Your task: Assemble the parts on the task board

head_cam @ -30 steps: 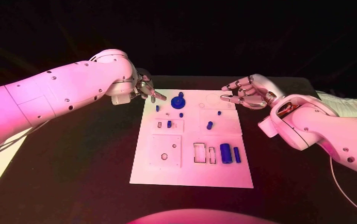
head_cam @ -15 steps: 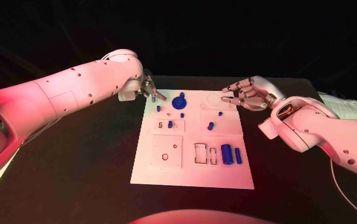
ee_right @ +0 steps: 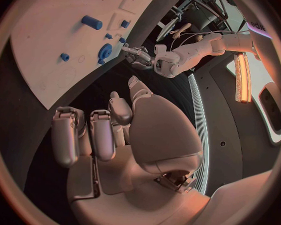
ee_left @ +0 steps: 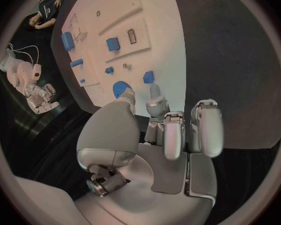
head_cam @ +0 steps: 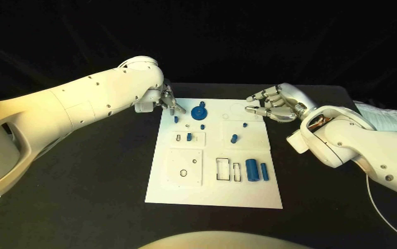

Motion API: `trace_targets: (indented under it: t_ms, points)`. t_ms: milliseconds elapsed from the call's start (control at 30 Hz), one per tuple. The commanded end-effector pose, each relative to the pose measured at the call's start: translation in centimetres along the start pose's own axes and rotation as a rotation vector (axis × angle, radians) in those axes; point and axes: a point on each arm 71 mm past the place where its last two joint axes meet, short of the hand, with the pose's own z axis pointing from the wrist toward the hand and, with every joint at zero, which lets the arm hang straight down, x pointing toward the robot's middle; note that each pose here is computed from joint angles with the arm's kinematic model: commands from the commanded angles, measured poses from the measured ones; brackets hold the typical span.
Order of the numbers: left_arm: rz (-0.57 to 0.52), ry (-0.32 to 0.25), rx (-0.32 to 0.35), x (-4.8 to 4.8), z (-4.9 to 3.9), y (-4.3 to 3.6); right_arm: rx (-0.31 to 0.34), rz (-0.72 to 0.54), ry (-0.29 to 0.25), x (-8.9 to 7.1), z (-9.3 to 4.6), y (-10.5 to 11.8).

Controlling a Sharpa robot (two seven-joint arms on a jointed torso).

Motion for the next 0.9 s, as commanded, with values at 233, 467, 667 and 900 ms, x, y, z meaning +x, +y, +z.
trace_targets:
  t_ms: [233, 467, 667, 900]
  points:
    - [0.034, 0.047, 0.001, 0.31, 0.09, -0.06, -0.009, 0.000, 0.023, 0.24, 0.03, 0.07]
    - [0.028, 0.060, 0.000, 0.51, 0.27, -0.06, -0.009, 0.000, 0.025, 0.28, 0.05, 0.08]
    - [0.022, 0.065, -0.004, 0.59, 0.41, -0.04, -0.009, 0.000, 0.025, 0.28, 0.06, 0.07]
    - [0.024, 0.083, -0.009, 0.76, 0.55, -0.02, -0.010, 0.000, 0.026, 0.30, 0.07, 0.09]
